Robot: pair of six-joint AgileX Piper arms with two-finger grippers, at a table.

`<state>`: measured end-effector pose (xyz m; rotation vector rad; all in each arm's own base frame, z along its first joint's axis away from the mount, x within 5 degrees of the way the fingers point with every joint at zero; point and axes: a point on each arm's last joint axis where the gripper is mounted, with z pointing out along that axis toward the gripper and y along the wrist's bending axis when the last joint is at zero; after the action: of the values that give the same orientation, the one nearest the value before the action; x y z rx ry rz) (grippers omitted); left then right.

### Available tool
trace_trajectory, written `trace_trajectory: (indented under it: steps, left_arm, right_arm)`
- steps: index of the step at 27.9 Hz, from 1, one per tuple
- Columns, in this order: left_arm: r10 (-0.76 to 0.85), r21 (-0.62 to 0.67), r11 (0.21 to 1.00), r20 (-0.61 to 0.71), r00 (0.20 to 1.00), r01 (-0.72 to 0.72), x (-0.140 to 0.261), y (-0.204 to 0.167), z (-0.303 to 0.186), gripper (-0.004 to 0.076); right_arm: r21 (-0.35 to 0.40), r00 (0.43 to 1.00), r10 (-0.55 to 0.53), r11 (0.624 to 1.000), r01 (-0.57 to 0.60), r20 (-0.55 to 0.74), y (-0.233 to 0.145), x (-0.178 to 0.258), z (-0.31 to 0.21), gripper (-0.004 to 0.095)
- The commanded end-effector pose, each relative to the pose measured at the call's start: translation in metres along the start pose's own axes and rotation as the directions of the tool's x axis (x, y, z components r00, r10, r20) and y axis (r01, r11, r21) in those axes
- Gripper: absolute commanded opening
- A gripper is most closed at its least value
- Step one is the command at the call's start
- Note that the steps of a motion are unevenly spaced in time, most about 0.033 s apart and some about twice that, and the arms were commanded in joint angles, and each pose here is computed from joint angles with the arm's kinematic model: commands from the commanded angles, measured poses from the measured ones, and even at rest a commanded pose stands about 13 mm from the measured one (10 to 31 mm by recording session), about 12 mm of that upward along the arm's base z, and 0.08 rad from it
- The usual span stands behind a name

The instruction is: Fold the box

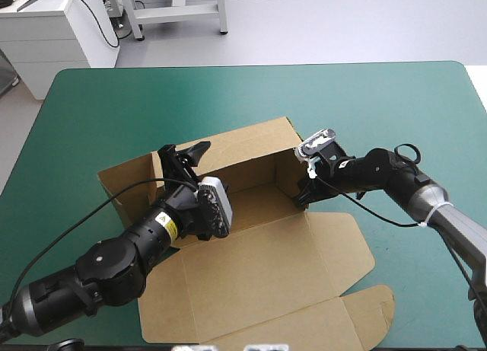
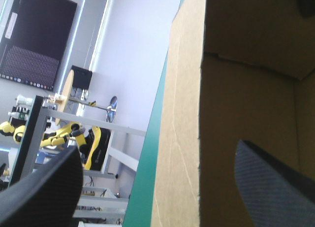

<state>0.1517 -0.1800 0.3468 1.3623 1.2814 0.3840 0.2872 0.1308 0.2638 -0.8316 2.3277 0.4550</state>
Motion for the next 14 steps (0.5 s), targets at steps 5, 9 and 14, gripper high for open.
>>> trace_trajectory:
  steps: [5, 9, 14]
  left_arm:
    - [0.013, -0.043, 0.999, 0.158, 0.987, -0.006, -0.025, 0.009, -0.039, 0.0251]
    - [0.049, -0.059, 0.998, 0.220, 0.974, -0.037, -0.034, 0.009, -0.048, 0.0011]
    - [-0.121, -0.069, 0.989, 0.128, 0.984, 0.131, -0.037, 0.039, -0.058, 0.0018]
  right_arm:
    - [0.003, 0.998, 0.002, 1.000, -0.002, 0.061, 0.004, -0.010, -0.011, -0.0019]
    - [0.008, 0.998, 0.000, 1.000, 0.000, 0.058, 0.003, -0.010, -0.011, -0.0019]
    - [0.056, 0.999, 0.005, 0.998, -0.007, 0.032, 0.000, -0.008, -0.015, -0.0019]
